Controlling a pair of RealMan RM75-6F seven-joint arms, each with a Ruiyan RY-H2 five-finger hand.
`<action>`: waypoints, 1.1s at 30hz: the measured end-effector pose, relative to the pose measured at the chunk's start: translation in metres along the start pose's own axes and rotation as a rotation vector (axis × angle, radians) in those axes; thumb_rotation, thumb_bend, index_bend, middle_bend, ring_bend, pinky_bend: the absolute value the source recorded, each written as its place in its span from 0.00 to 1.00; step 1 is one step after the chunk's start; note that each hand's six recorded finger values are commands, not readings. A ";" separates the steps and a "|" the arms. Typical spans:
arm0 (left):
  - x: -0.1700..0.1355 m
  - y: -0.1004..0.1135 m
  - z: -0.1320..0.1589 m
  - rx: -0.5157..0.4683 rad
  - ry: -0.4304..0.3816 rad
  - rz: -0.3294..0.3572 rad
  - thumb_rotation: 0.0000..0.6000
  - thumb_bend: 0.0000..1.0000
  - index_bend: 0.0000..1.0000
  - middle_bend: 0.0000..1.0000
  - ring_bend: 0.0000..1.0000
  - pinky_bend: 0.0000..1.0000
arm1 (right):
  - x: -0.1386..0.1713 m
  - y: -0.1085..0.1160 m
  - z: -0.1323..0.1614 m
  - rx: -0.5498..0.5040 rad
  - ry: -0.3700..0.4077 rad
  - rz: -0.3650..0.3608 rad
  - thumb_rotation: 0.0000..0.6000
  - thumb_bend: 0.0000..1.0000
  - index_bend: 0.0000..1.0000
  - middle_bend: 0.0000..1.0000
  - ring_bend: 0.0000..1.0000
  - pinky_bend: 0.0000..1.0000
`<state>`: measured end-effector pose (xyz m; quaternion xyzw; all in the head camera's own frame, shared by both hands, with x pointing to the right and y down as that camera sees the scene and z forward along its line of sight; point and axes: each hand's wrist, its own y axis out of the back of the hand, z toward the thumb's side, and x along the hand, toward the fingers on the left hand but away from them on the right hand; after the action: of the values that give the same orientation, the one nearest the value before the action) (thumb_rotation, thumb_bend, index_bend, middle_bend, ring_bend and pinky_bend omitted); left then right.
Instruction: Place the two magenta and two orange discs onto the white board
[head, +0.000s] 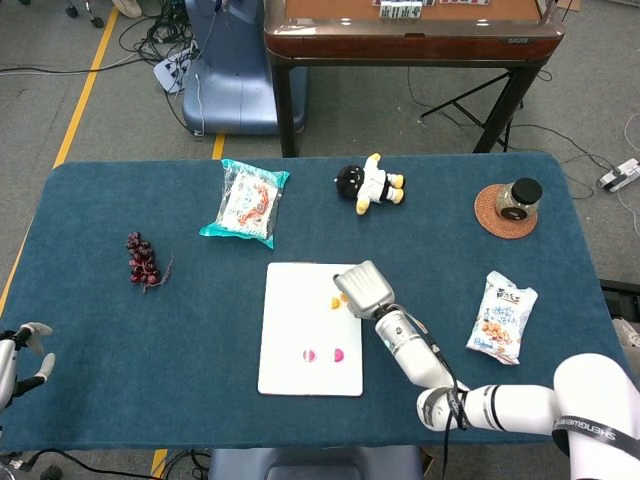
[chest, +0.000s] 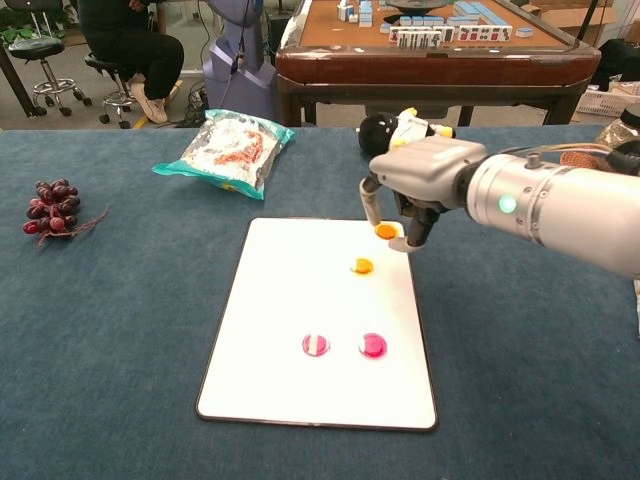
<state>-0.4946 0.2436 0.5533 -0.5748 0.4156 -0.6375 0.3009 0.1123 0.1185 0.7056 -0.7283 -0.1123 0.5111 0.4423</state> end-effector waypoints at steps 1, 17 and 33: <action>0.000 0.000 0.000 0.000 0.001 0.001 1.00 0.38 0.48 0.56 0.43 0.63 | -0.002 0.001 0.004 0.000 0.005 -0.003 1.00 0.29 0.54 1.00 1.00 1.00; -0.001 0.005 -0.002 -0.012 0.005 0.012 1.00 0.38 0.48 0.56 0.43 0.63 | -0.037 0.002 0.049 0.009 0.004 0.000 1.00 0.29 0.54 1.00 1.00 1.00; -0.002 0.006 -0.002 -0.016 0.001 0.012 1.00 0.38 0.48 0.56 0.43 0.63 | -0.047 -0.002 0.059 -0.023 0.021 -0.019 1.00 0.12 0.32 1.00 1.00 1.00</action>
<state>-0.4963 0.2432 0.5471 -0.5741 0.4243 -0.6328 0.2999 0.0413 0.1216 0.7323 -0.7374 -0.1203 0.4982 0.4399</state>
